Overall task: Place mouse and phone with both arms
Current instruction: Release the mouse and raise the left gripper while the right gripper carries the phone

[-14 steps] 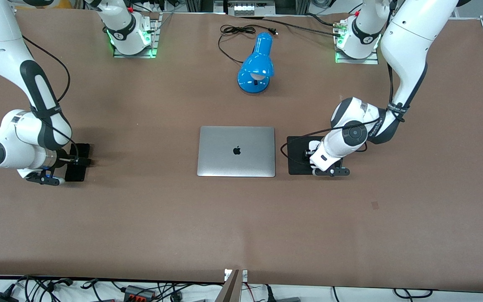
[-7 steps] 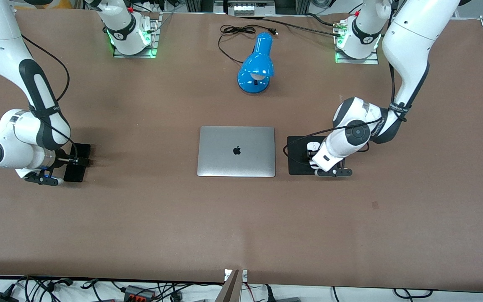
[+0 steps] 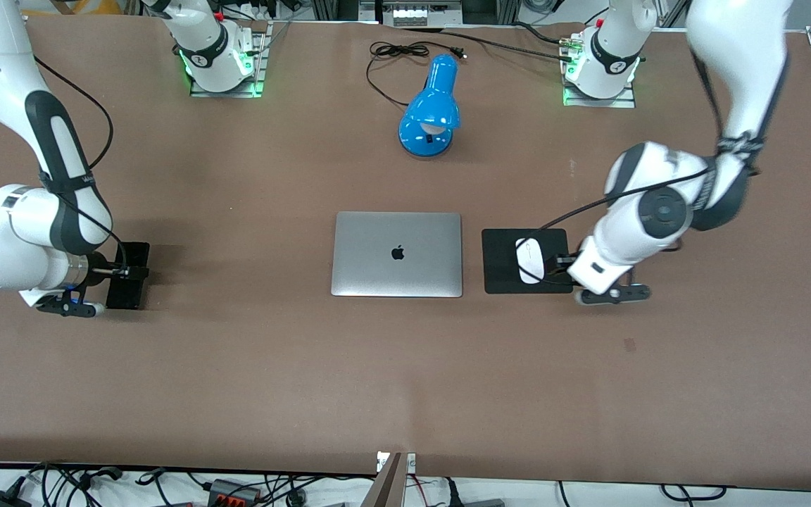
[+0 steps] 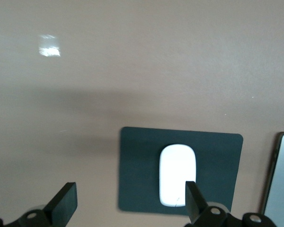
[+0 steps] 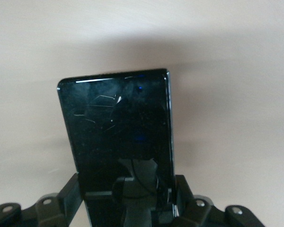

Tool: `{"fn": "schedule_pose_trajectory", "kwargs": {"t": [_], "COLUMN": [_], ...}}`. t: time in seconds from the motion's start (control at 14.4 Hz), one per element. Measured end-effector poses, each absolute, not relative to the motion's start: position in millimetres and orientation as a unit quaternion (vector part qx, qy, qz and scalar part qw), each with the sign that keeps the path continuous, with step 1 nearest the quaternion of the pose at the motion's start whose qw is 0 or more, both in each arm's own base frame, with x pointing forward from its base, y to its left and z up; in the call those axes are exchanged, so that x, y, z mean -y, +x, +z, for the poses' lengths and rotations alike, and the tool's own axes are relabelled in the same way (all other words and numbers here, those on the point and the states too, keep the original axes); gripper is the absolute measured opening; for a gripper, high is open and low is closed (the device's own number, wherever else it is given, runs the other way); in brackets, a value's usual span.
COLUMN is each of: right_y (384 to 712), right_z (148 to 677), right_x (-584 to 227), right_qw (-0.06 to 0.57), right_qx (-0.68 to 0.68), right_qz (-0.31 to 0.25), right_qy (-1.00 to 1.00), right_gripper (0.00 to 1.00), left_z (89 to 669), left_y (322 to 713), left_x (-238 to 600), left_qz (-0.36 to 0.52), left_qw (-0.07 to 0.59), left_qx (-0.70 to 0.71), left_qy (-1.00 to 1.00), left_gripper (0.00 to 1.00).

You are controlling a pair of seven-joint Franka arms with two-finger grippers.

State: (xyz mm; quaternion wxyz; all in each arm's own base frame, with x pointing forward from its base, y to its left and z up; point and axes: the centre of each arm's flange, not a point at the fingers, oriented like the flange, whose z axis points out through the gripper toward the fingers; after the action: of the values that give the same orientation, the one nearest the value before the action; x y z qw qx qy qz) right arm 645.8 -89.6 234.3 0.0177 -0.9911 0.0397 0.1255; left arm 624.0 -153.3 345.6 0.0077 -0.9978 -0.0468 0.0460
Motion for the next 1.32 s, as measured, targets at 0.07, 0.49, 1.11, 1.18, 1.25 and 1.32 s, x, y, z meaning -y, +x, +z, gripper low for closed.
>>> {"fn": "schedule_pose_trajectory", "kwargs": {"t": [0.07, 0.49, 1.11, 1.18, 1.25, 1.32], "right_y": [653, 651, 612, 607, 602, 597], "right_z": [250, 250, 199, 195, 189, 182], "right_x": [63, -128, -265, -274, -280, -280], "right_qw": [0.020, 0.006, 0.006, 0.004, 0.002, 0.000], "right_qx": [-0.020, 0.036, -0.050, -0.057, -0.060, -0.063], "right_qz": [0.125, 0.116, 0.116, 0.115, 0.114, 0.116], "right_qy": [-0.992, -0.993, -0.992, -0.992, -0.992, -0.991], "right_gripper": [0.82, 0.82, 0.82, 0.82, 0.82, 0.82], "left_z": [368, 478, 548, 550, 555, 559], "left_y": [631, 645, 641, 641, 639, 635], "left_x": [142, 70, -16, -15, -12, -9], "left_qz": [0.056, 0.086, 0.052, 0.051, 0.048, 0.046], "left_qw": [0.013, 0.016, 0.009, 0.009, 0.010, 0.011], "left_qx": [0.036, -0.037, -0.112, -0.121, -0.123, -0.123], "left_qy": [-0.998, -0.995, -0.992, -0.991, -0.991, -0.991], "left_gripper": [1.00, 1.00, 1.00, 1.00, 1.00, 1.00]}}
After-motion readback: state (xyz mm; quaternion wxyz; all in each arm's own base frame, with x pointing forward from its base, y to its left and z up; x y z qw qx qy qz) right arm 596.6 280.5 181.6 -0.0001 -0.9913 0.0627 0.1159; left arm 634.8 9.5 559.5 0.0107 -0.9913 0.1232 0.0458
